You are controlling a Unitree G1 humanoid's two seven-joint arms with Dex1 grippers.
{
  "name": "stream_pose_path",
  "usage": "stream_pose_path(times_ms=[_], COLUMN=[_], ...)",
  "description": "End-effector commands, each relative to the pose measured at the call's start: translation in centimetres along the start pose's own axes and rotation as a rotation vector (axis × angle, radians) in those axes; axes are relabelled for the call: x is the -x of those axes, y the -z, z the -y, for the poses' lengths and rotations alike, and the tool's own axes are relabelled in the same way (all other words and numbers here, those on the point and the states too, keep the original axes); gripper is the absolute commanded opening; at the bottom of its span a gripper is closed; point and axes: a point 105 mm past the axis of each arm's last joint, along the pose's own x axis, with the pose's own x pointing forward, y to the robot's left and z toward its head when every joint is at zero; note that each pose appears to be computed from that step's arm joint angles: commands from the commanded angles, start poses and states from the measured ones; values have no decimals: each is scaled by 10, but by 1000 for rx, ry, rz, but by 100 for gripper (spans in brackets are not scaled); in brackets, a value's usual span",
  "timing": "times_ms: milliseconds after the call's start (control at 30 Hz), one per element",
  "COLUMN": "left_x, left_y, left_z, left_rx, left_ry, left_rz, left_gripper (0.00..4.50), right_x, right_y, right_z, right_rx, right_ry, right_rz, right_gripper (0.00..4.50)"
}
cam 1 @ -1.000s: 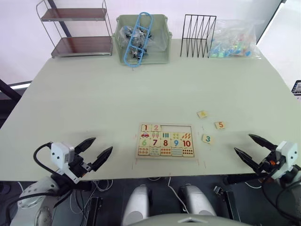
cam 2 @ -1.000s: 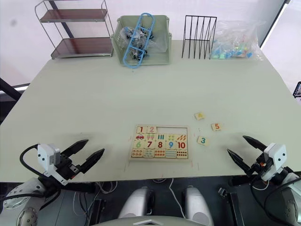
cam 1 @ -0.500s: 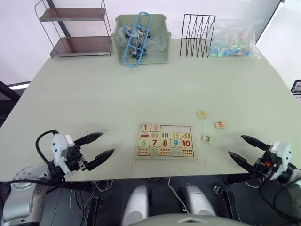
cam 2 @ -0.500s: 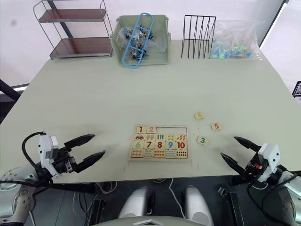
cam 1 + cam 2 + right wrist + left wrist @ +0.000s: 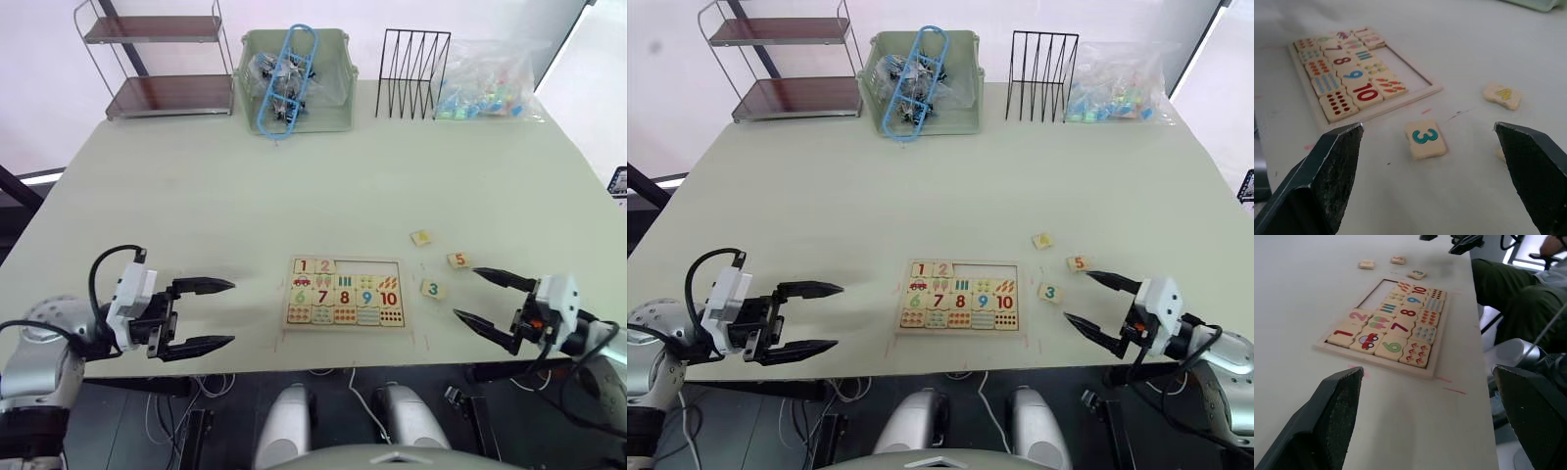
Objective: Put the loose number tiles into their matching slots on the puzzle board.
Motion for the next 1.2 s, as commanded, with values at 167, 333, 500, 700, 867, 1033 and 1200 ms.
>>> stream_pose_path(times_ms=[167, 333, 500, 700, 867, 1033, 1200], left_x=[-2, -7, -8, -7, -6, -5, -3], left_y=[-11, -11, -11, -13, -12, -12, -11], left_z=[-4, -8, -7, -9, -8, -9, -10], left_rx=[-76, -99, -104, -114, -113, -114, -112], left_ry=[80, 86, 89, 77, 73, 67, 64], left_rz=[14, 22, 30, 44, 44, 43, 41], left_gripper=[446, 446, 446, 446, 446, 446, 446], right_x=[-17, -28, -38, -35, -33, -34, -35], right_y=[-10, -11, -10, 6, 19, 26, 27], right_z=[4, 3, 5, 11, 13, 13, 13], right_rx=[77, 64, 48, 2, -12, -15, -11], right_ry=[-34, -79, -87, -57, -35, -31, -45], right_rz=[-103, -196, -229, -261, -255, -246, -237], right_gripper=[450, 450, 450, 450, 450, 450, 450])
